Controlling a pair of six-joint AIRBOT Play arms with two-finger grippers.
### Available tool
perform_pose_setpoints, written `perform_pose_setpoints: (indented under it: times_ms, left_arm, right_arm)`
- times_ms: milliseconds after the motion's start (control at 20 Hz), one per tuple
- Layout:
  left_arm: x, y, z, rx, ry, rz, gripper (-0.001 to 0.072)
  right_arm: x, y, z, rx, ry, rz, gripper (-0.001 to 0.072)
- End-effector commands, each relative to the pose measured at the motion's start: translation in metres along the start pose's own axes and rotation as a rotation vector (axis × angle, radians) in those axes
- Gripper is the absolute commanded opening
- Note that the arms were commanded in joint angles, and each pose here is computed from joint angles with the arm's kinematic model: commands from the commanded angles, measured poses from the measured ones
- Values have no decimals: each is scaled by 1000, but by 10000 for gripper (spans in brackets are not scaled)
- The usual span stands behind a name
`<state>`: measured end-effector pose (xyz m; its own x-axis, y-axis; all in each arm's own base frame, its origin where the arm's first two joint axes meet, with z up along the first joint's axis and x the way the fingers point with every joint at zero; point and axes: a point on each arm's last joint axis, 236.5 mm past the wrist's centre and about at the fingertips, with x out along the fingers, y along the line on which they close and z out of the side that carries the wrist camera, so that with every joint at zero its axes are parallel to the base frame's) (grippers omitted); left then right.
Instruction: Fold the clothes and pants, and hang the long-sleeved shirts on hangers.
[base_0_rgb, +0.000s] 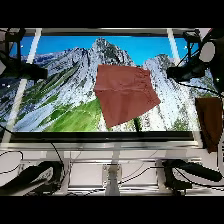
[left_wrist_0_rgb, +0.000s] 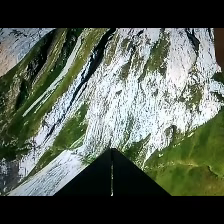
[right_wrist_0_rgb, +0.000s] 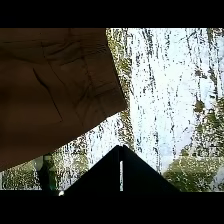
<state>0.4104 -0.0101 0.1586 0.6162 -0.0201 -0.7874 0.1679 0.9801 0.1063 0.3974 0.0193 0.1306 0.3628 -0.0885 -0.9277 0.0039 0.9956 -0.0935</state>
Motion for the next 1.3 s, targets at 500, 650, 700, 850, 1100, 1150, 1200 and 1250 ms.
perform_pose_setpoints:
  times_ms: [500,650,700,850,1100,1150,1200,1250]
  left_arm:
    - [20,-29,3,-75,12,-127,9]
    - [37,-63,-3,-117,70,-251,17]
    - [40,-73,-4,-112,78,-274,16]
    - [44,-110,-20,-107,131,-324,17]
    - [63,-176,-108,-99,158,-396,16]
    - [65,-189,-131,-80,169,-414,16]
    - [66,-201,-149,-58,184,-429,20]
    - [67,-210,-165,-35,207,-442,158]
  right_arm:
    - [0,0,0,0,0,1,18]
    - [0,0,0,0,0,1,18]
    - [0,0,0,0,0,1,18]
    - [0,1,0,0,-2,4,18]
    - [0,0,13,-28,-55,-1,18]
    - [-1,-5,23,-65,-95,-17,18]
    - [-2,-8,30,-98,-126,-28,18]
    - [-2,-12,34,-121,-140,-32,18]
